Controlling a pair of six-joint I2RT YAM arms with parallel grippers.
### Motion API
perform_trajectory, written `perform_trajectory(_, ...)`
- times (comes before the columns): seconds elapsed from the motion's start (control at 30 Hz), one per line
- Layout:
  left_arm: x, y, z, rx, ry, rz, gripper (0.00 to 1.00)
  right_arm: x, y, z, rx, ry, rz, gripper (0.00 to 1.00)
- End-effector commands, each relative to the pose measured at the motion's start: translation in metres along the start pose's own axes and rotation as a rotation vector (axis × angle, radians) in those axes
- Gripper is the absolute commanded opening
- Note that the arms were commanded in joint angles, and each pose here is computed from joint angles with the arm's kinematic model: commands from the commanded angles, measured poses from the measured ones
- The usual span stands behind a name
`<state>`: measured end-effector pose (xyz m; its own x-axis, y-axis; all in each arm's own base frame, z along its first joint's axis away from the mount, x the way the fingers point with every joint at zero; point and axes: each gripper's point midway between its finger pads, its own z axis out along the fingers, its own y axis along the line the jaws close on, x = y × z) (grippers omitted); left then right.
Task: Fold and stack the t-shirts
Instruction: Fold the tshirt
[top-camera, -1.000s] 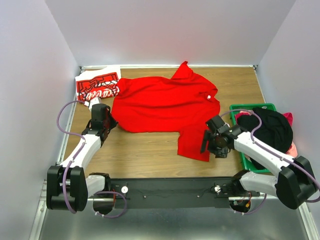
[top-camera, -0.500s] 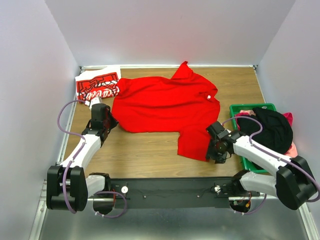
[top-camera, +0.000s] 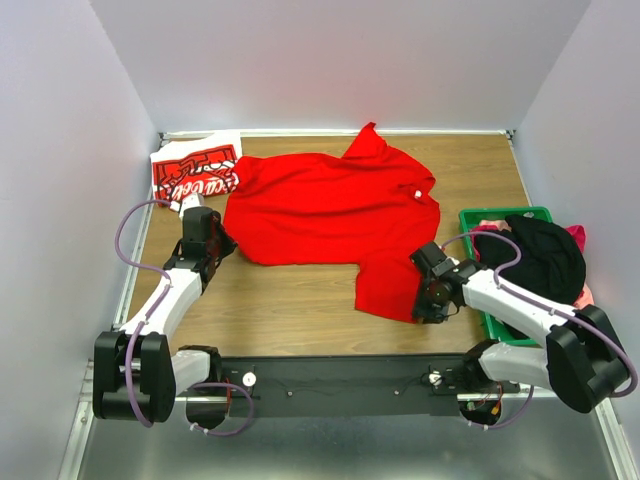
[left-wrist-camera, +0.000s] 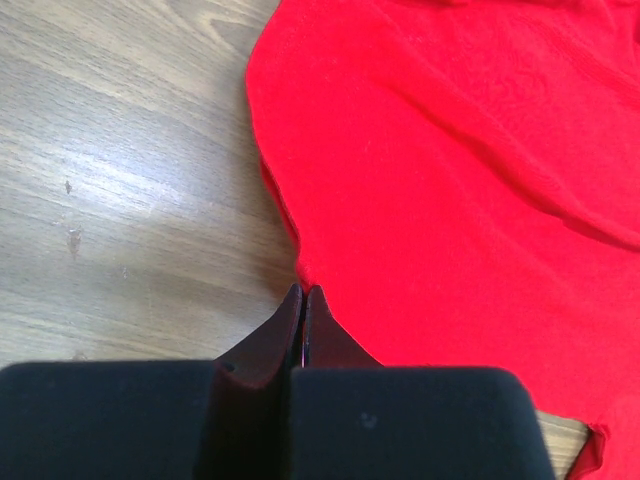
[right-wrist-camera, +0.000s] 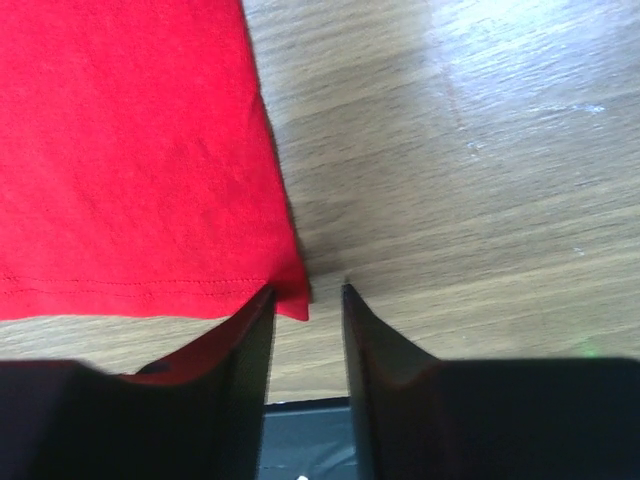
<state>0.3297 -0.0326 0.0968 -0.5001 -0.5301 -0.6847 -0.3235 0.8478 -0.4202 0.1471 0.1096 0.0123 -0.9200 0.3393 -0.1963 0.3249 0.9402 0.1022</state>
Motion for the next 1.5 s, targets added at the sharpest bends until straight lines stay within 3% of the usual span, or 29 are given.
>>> perform_trajectory(0.0, -0.001, -0.003, 0.0, 0.019, -0.003, 0.009, 0.0, 0.0, 0.005, 0.008, -0.009, -0.001, 0.0, 0.36)
perform_trajectory(0.07, -0.001, -0.002, 0.0, 0.018, -0.002, 0.009, 0.0, 0.002, 0.005, 0.008, -0.012, 0.008, -0.002, 0.3)
perform_trajectory(0.27, -0.001, -0.001, 0.0, 0.011, -0.005, 0.008, 0.0, 0.004, 0.008, 0.003, -0.044, 0.013, -0.014, 0.0)
perform_trajectory(0.87, -0.024, 0.008, -0.037, -0.046, -0.105, -0.027, 0.0, -0.003, -0.003, -0.07, -0.034, -0.026, -0.047, 0.0)
perform_trajectory(1.47, -0.03, -0.005, -0.087, 0.053, -0.171, -0.126, 0.0, -0.008, -0.009, -0.129, -0.119, -0.126, -0.008, 0.0)
